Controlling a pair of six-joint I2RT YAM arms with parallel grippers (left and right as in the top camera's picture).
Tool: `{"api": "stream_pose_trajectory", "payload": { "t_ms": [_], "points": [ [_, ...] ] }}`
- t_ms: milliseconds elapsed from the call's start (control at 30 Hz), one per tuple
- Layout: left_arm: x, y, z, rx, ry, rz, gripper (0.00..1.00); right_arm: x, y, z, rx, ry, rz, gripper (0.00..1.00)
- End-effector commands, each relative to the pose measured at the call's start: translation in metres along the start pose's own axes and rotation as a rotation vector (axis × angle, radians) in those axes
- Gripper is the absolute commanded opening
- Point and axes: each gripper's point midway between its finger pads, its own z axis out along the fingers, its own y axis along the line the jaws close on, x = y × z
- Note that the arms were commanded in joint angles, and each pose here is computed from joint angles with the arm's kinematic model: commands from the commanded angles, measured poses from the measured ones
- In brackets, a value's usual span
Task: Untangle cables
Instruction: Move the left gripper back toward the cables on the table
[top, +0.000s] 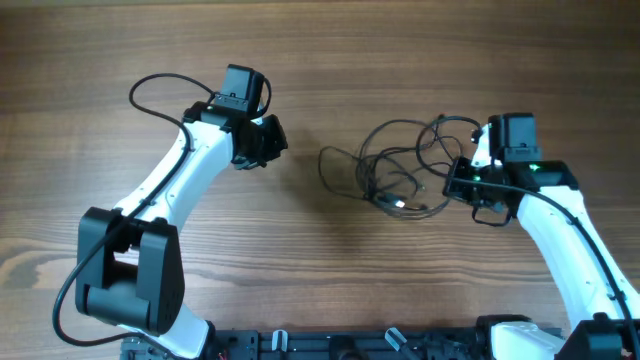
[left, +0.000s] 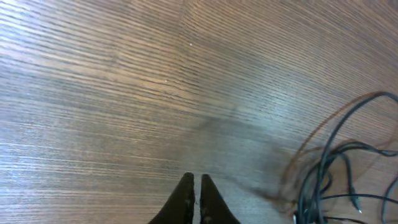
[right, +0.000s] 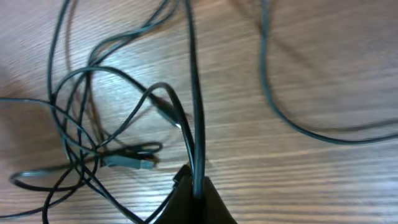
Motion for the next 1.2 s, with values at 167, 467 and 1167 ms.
{"api": "stream_pose_trajectory", "payload": {
  "t_ms": [167, 467, 1167],
  "points": [
    [-0.02, 0.022, -0.007, -0.132, -0.118, -0.046, 0.06, -0.003, 0.001, 0.026, 0.037, 0.024, -0.019, 0.04],
    [-0.047, -0.014, -0.068, -0.032, -0.108, -0.063, 1.0, -0.001, 0.0, 0.035, 0.042, 0.047, -0.016, 0.04],
    [0.075, -0.112, 0.054, -0.046, 0.141, 0.258, 0.79, -0.006, 0.002, 0.035, 0.034, 0.028, -0.018, 0.15]
  ]
}}
